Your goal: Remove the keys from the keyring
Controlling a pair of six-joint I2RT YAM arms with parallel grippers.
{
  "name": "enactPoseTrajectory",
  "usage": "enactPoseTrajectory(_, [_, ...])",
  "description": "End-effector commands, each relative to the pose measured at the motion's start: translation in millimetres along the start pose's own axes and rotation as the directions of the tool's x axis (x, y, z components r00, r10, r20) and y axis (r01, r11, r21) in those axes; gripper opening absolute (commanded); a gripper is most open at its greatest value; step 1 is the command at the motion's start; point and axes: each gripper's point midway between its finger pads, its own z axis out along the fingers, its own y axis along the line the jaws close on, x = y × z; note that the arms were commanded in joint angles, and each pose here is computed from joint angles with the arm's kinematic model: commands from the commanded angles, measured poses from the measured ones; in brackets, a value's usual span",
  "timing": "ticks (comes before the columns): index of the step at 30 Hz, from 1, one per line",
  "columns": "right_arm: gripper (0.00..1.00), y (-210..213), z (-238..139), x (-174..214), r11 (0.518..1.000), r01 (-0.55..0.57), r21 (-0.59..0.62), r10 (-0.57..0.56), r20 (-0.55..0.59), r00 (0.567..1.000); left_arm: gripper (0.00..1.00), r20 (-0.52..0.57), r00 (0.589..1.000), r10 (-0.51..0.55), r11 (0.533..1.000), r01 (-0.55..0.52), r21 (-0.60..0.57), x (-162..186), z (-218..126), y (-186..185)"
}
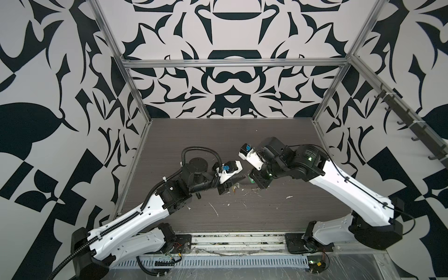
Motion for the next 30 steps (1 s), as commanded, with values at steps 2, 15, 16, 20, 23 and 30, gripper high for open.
enactPoseTrajectory(2, [0.00, 4.9, -13.1, -15.9, 1.000, 0.010, -0.026, -0.008, 0.065, 0.998, 0.35, 0.060, 0.997, 0.055, 0.996, -0.059, 0.060, -9.5, -2.5, -10.7])
enactPoseTrajectory(15, [0.00, 5.8, -19.0, -14.3, 1.000, 0.002, -0.029, -0.001, 0.049, 0.999, 0.41, 0.036, 0.998, 0.047, 0.999, -0.047, -0.016, 4.6, 4.3, 2.5])
enactPoseTrajectory(16, [0.00, 5.9, -19.4, -14.3, 1.000, 0.002, -0.030, 0.000, 0.050, 0.999, 0.41, 0.031, 0.999, 0.040, 0.999, -0.040, -0.016, 6.6, 4.9, 2.8])
enactPoseTrajectory(20, [0.00, 6.8, -18.8, -14.7, 0.999, 0.003, -0.035, -0.001, 0.049, 0.999, 0.41, 0.034, 0.999, 0.026, 1.000, -0.026, -0.001, 5.4, 6.6, 1.2])
enactPoseTrajectory(23, [0.00, 7.9, -17.8, -14.4, 0.999, 0.003, -0.042, -0.001, 0.049, 0.999, 0.40, 0.027, 1.000, 0.016, 1.000, -0.016, 0.001, 6.0, 9.9, 2.2])
enactPoseTrajectory(30, [0.00, 9.5, -18.5, -13.7, 0.999, 0.013, -0.051, -0.010, 0.052, 0.999, 0.36, 0.014, 1.000, -0.002, 1.000, 0.002, 0.013, 7.8, 15.8, 3.0])
